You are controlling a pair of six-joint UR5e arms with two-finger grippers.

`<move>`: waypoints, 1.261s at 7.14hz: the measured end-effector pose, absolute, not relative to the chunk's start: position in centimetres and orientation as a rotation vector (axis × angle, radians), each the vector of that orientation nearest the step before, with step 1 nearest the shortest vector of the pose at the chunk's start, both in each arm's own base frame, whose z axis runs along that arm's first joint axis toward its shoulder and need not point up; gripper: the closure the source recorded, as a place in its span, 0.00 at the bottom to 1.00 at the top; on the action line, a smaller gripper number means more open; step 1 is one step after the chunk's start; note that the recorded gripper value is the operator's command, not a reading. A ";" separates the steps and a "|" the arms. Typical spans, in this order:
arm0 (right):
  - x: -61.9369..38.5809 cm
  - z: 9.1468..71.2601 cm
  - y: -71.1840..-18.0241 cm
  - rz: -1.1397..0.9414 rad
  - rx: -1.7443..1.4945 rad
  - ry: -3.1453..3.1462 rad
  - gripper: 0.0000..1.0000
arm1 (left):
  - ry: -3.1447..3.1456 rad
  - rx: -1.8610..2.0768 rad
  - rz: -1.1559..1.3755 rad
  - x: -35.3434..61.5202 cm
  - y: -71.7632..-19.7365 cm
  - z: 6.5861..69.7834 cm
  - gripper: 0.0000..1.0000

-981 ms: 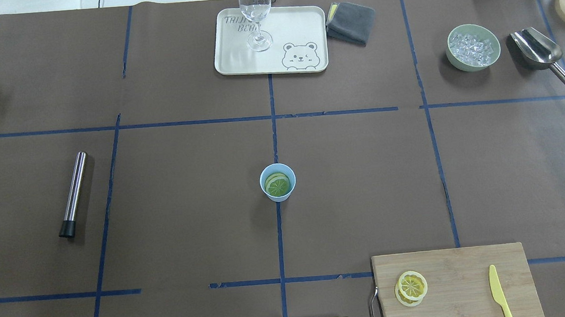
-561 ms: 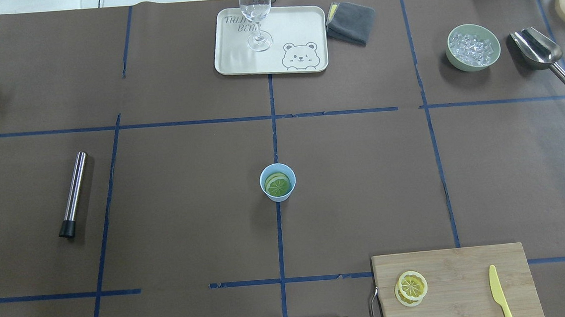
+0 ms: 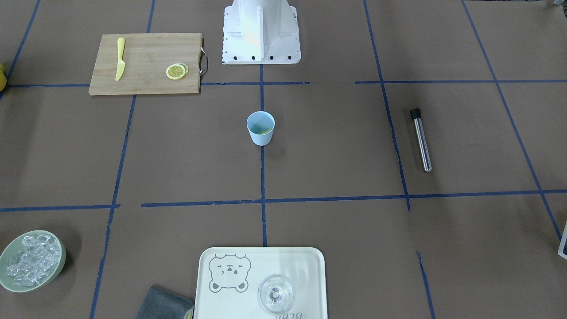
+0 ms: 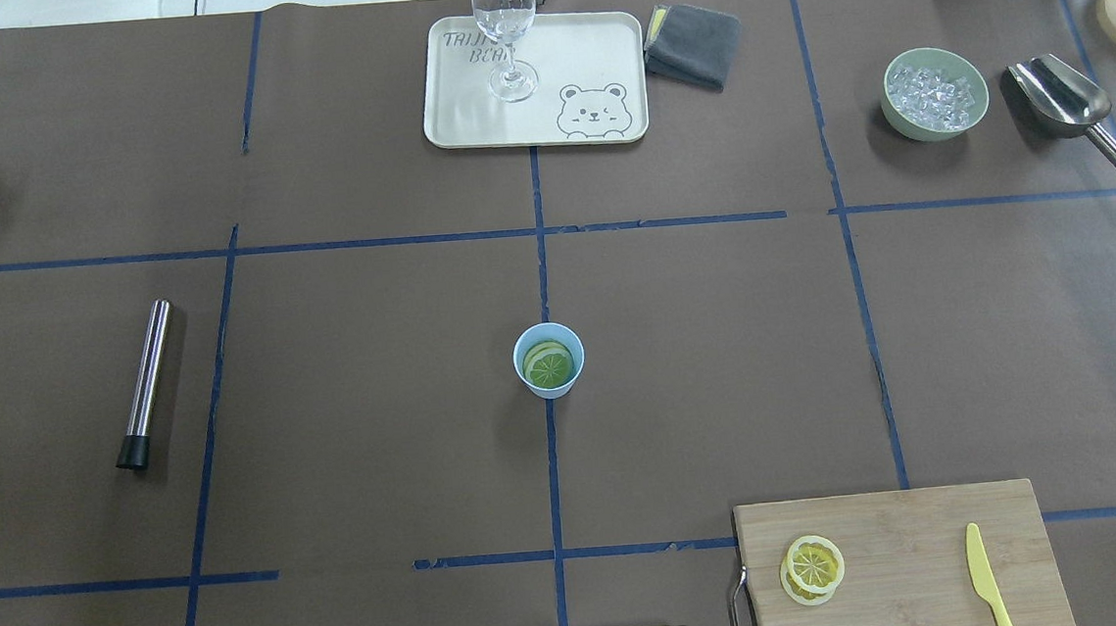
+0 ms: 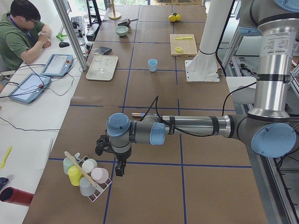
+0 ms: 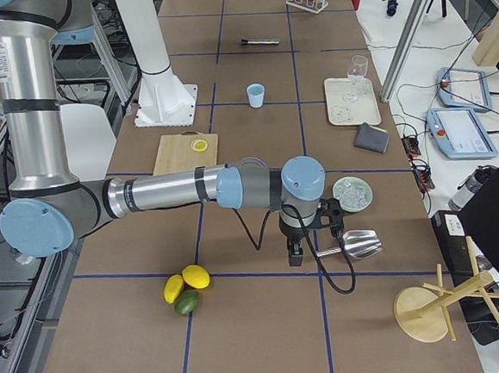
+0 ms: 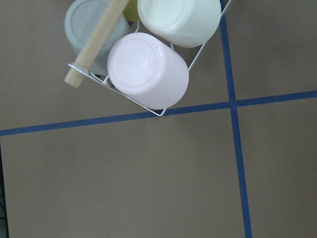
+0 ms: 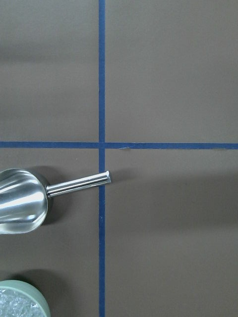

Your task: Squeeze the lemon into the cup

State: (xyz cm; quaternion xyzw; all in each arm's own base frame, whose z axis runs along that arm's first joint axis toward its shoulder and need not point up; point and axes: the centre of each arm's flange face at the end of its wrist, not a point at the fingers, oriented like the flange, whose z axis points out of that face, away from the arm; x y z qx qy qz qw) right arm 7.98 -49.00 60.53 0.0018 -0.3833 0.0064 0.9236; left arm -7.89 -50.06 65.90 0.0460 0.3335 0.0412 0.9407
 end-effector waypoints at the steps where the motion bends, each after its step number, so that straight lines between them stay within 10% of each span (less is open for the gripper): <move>1: 8.0 60.5 -49.0 0.013 0.003 -0.787 0.00 | 0.681 0.094 0.084 -7.8 -50.1 65.9 0.00; 9: 8.0 60.5 -49.0 0.012 0.006 -0.787 0.00 | 0.681 0.103 0.093 -7.7 -50.0 65.6 0.00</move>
